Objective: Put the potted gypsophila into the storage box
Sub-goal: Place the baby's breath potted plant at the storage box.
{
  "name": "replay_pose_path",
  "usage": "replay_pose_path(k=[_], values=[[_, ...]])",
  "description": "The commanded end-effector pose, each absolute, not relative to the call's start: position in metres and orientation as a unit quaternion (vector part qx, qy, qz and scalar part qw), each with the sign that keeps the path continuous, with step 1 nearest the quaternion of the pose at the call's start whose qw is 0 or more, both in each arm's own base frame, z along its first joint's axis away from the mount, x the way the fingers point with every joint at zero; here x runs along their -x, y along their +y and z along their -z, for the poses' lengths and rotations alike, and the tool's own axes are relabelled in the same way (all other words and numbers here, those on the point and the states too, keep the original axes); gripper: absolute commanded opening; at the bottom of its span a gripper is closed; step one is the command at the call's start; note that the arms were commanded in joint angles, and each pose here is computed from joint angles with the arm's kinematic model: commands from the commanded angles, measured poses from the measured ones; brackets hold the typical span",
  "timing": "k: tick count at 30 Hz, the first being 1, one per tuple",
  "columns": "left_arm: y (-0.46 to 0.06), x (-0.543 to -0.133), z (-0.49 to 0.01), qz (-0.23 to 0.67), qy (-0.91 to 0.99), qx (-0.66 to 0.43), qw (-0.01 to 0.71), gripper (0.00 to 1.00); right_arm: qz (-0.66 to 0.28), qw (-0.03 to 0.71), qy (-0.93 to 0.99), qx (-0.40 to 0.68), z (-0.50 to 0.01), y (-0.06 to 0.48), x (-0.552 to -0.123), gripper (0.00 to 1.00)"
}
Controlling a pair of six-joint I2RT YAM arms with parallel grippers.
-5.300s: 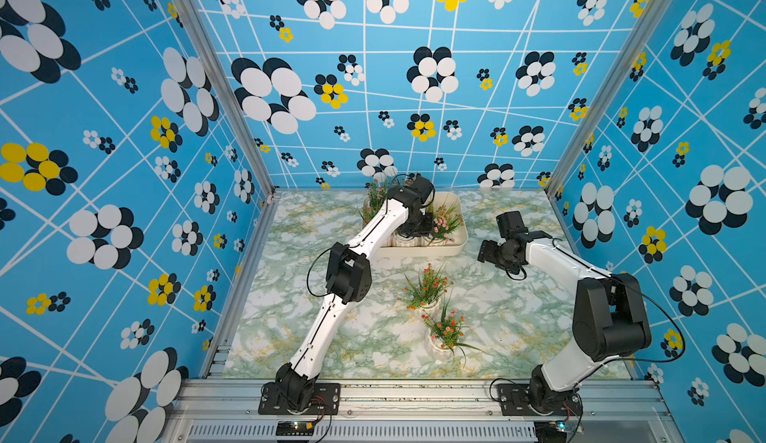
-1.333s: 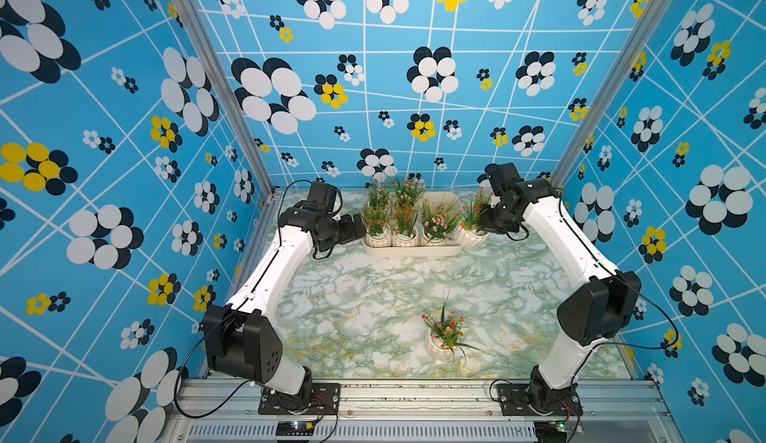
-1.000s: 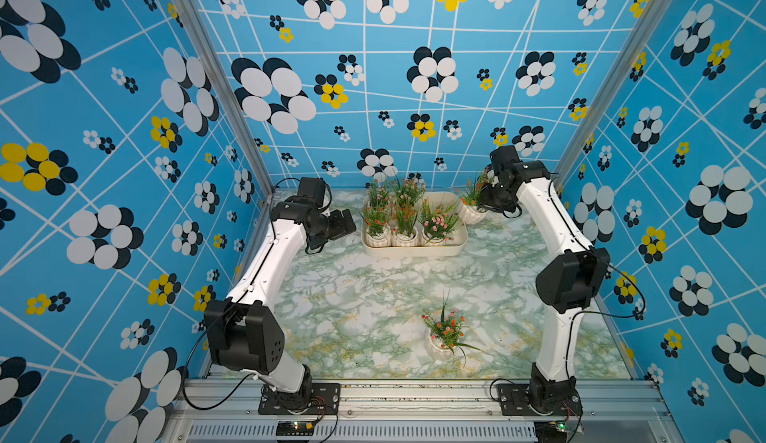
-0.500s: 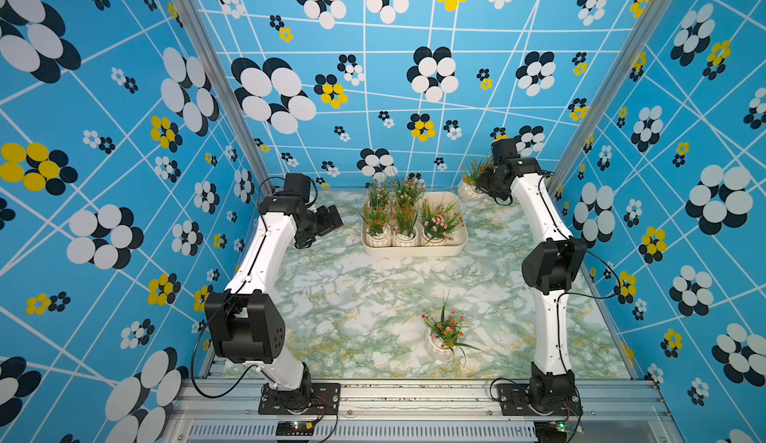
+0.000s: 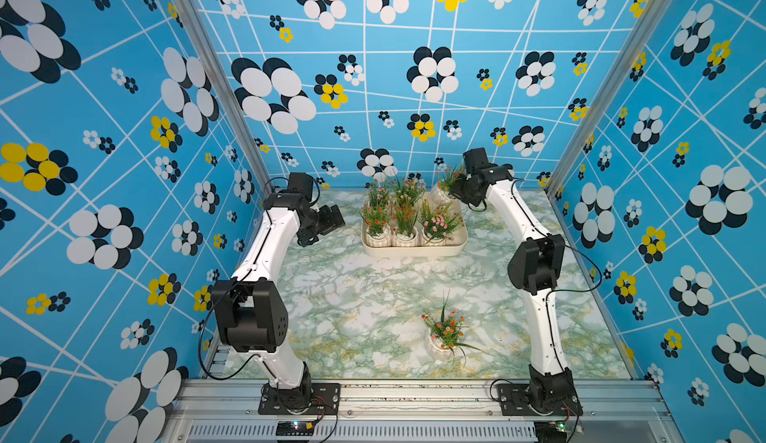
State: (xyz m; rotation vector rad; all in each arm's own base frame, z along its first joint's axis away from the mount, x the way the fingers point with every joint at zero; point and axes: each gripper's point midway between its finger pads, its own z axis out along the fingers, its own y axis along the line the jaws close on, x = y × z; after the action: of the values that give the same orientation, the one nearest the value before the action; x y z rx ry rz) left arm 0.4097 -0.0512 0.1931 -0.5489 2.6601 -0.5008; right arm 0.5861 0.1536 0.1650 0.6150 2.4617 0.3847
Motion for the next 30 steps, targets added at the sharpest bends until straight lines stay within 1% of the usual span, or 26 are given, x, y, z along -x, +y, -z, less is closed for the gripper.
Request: replay_pose_path(k=[1, 17, 30], values=[[-0.047, -0.412, -0.197, 0.182, 0.945, 0.195, 0.187, 0.96, -0.178, 0.306, 0.906, -0.234, -0.173, 0.168, -0.6, 0.0], [-0.041, -0.405, -0.19, 0.188, 0.945, 0.198, 0.178, 0.96, -0.172, 0.274, 0.918, -0.227, -0.13, 0.201, -0.595, 0.0], [-0.036, -0.401, -0.185, 0.188, 0.945, 0.203, 0.174, 0.97, -0.177, 0.269, 0.918, -0.232, -0.116, 0.208, -0.598, 0.0]])
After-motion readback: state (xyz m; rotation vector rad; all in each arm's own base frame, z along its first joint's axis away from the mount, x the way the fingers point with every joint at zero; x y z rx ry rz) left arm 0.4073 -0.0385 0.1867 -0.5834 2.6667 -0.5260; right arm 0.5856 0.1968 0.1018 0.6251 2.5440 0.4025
